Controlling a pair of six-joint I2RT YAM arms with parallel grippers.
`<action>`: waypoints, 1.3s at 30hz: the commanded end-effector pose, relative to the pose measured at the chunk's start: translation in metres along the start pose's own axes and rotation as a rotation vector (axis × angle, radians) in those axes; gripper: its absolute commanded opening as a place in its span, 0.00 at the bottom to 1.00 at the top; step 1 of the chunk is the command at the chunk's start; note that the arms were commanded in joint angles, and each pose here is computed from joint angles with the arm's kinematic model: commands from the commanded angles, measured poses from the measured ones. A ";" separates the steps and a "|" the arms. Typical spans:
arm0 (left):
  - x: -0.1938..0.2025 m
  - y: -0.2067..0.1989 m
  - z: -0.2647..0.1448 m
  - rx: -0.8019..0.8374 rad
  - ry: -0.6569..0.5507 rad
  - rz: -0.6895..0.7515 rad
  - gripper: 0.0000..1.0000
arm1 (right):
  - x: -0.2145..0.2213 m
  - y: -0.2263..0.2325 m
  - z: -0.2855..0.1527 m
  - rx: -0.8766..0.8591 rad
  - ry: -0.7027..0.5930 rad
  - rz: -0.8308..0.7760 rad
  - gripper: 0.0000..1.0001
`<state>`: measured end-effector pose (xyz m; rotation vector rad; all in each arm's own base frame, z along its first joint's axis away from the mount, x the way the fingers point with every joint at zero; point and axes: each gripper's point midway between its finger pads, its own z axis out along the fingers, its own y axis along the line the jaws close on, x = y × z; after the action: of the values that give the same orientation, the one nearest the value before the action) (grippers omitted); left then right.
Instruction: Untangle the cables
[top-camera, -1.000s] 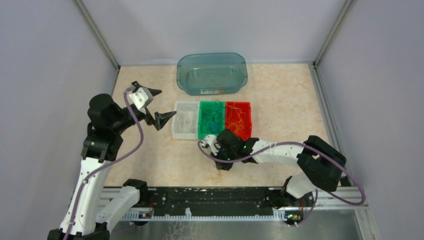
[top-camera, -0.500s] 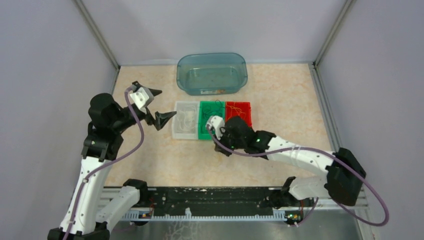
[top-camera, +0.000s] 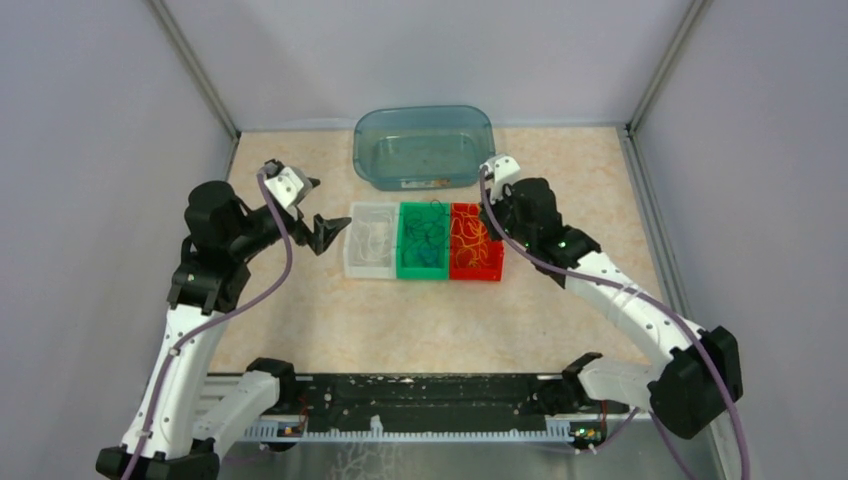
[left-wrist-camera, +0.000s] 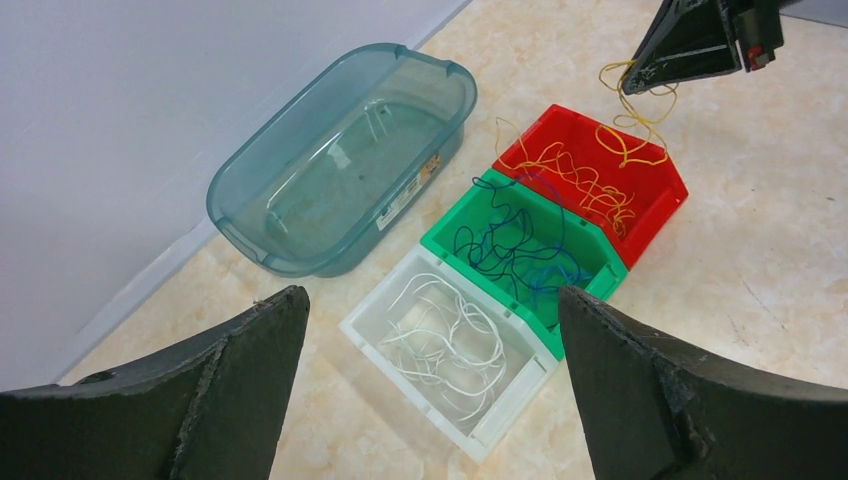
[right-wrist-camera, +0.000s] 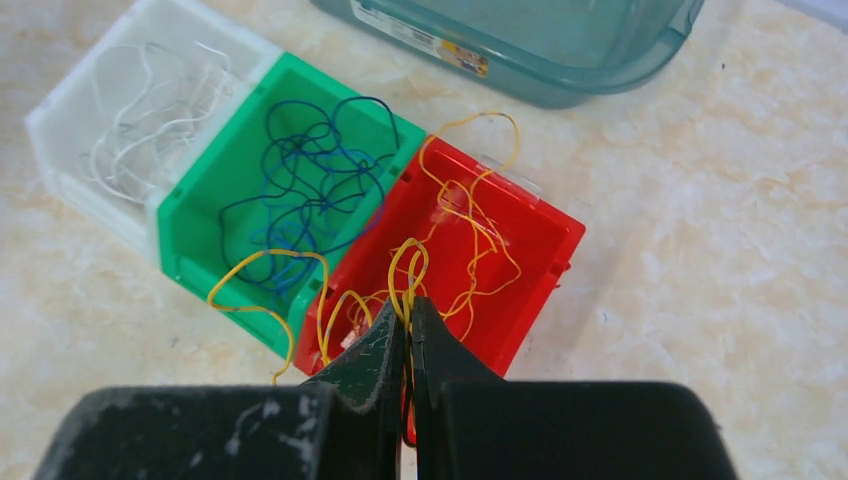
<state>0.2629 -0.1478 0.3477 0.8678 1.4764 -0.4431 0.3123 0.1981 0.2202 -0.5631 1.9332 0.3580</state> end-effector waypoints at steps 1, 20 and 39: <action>-0.012 0.009 -0.004 -0.050 -0.010 -0.005 1.00 | -0.007 -0.023 0.020 0.086 -0.024 0.040 0.00; 0.003 0.014 0.000 -0.076 0.026 -0.031 1.00 | 0.057 -0.043 0.084 0.173 0.145 -0.055 0.16; 0.120 0.082 0.017 -0.227 0.181 -0.208 1.00 | 0.002 -0.140 -0.026 0.553 -0.266 0.386 0.99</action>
<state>0.3248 -0.1026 0.2926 0.6700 1.6848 -0.3497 0.3634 0.1402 0.1948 -0.2067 1.9401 0.1588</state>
